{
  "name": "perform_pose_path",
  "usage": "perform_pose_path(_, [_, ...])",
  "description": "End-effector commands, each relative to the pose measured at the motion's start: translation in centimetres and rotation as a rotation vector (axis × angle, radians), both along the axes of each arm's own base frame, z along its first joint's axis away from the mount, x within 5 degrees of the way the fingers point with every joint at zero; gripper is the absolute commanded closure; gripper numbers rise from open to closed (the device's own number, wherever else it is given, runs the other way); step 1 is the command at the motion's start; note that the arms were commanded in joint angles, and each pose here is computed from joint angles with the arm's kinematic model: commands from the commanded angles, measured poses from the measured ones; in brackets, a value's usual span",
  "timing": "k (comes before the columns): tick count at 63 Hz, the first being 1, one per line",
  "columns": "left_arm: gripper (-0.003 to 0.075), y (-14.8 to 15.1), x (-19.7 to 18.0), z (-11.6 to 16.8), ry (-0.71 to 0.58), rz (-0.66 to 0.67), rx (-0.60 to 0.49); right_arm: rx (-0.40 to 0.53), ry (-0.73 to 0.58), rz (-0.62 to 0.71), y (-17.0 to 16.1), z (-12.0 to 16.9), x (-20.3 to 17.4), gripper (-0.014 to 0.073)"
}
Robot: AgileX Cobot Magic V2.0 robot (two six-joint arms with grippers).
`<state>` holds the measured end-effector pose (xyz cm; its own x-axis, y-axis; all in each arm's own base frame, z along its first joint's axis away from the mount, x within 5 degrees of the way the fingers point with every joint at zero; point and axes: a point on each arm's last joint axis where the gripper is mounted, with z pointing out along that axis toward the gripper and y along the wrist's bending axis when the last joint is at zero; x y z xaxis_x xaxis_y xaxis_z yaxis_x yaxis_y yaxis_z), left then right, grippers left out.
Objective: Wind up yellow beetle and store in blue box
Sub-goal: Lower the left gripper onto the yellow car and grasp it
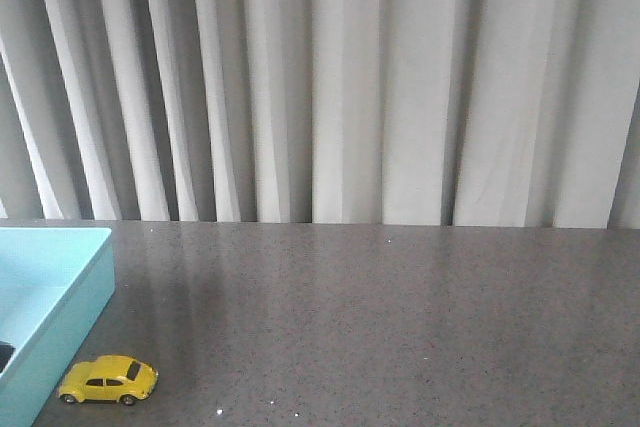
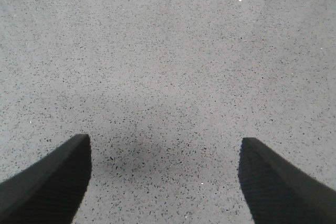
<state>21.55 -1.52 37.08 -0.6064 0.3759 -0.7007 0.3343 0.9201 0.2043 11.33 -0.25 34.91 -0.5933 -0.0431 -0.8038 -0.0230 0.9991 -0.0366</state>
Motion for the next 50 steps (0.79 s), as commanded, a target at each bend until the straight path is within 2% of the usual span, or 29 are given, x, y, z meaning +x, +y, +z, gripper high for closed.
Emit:
perform_pose_path(1, [0.0182, -0.8, 1.7, 1.6, -0.036, -0.121, 0.011, 0.001, -0.081, -0.001, 0.0, 1.2, 0.2, 0.0037])
perform_pose_path(15, [0.018, -1.4, 6.4, 0.8, 0.058, -0.34, 0.153, 0.001, -0.081, -0.001, 0.0, 1.2, 0.2, 0.0037])
perform_pose_path(31, [0.018, -1.9, 11.8, -1.8, 0.125, -0.422, 0.187, 0.001, -0.081, -0.001, 0.0, 1.2, 0.2, 0.0037])
perform_pose_path(41, [0.018, -2.0, 14.3, -3.6, 0.203, -0.482, 0.213, 0.001, -0.081, -0.001, 0.0, 1.2, 0.2, 0.0037])
perform_pose_path(50, [0.018, -2.1, 16.1, -4.8, 0.214, -0.526, 0.241, 0.001, -0.081, -0.001, 0.0, 1.2, 0.2, 0.0037])
